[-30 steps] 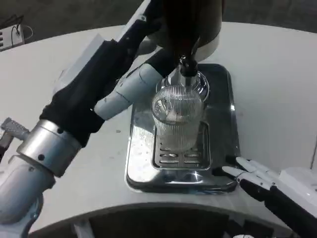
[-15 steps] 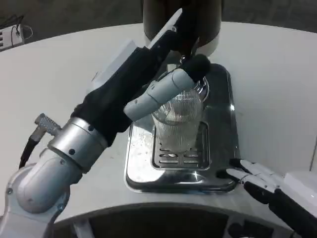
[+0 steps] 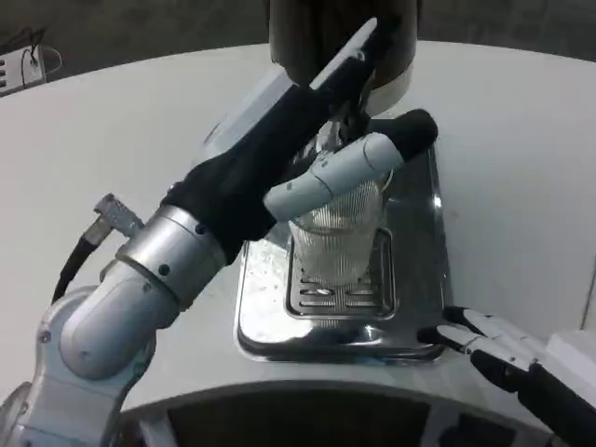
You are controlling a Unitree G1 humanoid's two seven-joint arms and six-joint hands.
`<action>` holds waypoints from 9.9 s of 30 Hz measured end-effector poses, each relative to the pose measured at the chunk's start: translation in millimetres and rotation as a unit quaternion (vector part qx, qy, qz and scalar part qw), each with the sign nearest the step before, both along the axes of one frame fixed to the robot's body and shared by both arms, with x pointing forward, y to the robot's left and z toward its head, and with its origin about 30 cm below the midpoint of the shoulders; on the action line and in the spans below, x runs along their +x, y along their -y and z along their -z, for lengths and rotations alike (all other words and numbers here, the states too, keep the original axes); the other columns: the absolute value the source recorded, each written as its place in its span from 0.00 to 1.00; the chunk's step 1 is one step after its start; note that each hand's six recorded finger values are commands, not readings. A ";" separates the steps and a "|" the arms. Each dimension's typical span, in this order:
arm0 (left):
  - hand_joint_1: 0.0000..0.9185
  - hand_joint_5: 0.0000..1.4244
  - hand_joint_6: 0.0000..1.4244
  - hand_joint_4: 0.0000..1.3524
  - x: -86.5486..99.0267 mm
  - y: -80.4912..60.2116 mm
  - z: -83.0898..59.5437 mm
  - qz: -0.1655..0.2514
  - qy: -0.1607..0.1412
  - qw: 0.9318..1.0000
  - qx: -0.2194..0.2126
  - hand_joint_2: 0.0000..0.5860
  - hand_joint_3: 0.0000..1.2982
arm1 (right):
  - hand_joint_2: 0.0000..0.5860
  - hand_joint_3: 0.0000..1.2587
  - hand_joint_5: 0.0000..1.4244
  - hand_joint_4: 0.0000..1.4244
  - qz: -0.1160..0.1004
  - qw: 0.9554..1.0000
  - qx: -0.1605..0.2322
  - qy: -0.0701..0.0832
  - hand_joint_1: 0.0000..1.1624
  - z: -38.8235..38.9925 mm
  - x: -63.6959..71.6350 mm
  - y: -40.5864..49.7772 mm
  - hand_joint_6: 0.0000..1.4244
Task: Grasp the cup under the faucet to collect the drink, then remove the cup.
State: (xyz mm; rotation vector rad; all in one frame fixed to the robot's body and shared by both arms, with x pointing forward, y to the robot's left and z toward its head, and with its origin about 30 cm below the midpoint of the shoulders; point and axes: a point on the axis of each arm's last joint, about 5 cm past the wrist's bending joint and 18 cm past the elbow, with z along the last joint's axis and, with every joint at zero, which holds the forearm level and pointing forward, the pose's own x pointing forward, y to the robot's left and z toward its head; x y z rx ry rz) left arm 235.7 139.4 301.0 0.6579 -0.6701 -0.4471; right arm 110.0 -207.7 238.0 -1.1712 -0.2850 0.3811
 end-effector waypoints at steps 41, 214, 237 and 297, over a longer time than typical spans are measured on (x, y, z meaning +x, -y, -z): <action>0.00 0.00 0.08 0.00 6.1 8.6 -23.3 -0.018 0.082 0.974 0.209 0.07 0.00 | 0.48 0.00 0.09 0.00 0.040 0.977 0.206 -0.041 0.55 14.5 15.2 11.0 0.09; 0.00 0.05 0.13 0.00 -48.7 -108.4 64.4 -0.228 -0.084 0.961 0.134 0.10 0.06 | 0.42 0.00 0.10 0.05 0.031 0.917 0.396 0.038 0.62 37.6 151.9 -110.3 0.07; 0.00 0.04 0.13 0.00 -51.9 -118.1 63.5 -0.225 -0.111 0.952 0.175 0.11 0.06 | 0.40 0.01 0.14 0.09 0.043 0.905 0.420 0.051 0.63 41.3 157.0 -130.6 0.09; 0.00 0.05 0.12 0.01 -48.5 -119.1 62.5 -0.216 -0.120 0.951 0.185 0.11 0.07 | 0.38 0.65 0.87 0.75 0.138 0.832 0.525 0.114 0.77 63.7 153.3 -154.8 0.98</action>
